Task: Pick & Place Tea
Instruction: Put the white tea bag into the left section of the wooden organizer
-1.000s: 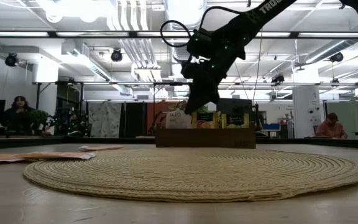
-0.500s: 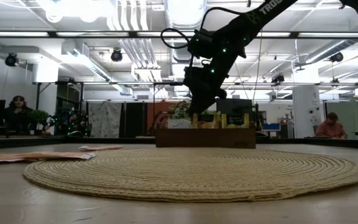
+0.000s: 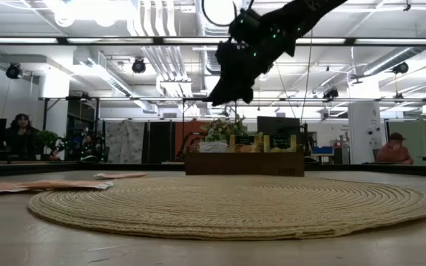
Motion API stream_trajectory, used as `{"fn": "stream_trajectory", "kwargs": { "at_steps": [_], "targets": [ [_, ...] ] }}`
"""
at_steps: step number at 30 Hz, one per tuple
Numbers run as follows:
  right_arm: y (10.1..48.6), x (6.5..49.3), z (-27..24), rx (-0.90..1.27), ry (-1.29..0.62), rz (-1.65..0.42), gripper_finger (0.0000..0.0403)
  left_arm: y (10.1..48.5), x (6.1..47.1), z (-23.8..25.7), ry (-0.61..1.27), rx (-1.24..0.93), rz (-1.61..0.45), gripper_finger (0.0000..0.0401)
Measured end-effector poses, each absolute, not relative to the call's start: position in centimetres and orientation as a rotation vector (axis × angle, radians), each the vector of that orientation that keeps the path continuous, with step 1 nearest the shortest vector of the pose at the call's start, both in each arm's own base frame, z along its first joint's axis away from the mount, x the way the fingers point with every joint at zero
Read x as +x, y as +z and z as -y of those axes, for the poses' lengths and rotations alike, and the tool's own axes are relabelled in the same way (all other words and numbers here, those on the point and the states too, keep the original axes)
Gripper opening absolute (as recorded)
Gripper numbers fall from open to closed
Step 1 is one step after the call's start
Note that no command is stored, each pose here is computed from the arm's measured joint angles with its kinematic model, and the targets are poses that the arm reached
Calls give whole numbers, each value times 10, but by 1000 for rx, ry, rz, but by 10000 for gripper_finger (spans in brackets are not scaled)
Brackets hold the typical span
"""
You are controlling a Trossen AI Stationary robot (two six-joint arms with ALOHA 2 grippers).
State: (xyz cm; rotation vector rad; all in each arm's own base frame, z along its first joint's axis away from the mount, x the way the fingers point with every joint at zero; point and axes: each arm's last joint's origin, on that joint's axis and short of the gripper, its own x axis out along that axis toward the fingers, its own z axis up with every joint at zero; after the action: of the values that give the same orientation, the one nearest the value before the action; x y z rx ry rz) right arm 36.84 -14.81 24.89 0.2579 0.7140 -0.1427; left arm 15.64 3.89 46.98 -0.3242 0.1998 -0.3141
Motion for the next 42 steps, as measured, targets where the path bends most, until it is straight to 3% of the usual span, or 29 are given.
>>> {"fn": "stream_trajectory", "kwargs": {
  "at_steps": [8,19,29,42],
  "targets": [
    [284,364,114,204,-17,-630,130,470,156,-39,-300,-317,-197,224],
    [284,350,54,262,44,-646,128,460,137,-35,-174,-280,-216,224],
    [294,340,7,344,56,-458,123,423,132,-34,-137,-392,-293,224],
    [294,351,-13,347,52,-454,118,382,123,-30,-140,-417,-206,224]
  ]
}}
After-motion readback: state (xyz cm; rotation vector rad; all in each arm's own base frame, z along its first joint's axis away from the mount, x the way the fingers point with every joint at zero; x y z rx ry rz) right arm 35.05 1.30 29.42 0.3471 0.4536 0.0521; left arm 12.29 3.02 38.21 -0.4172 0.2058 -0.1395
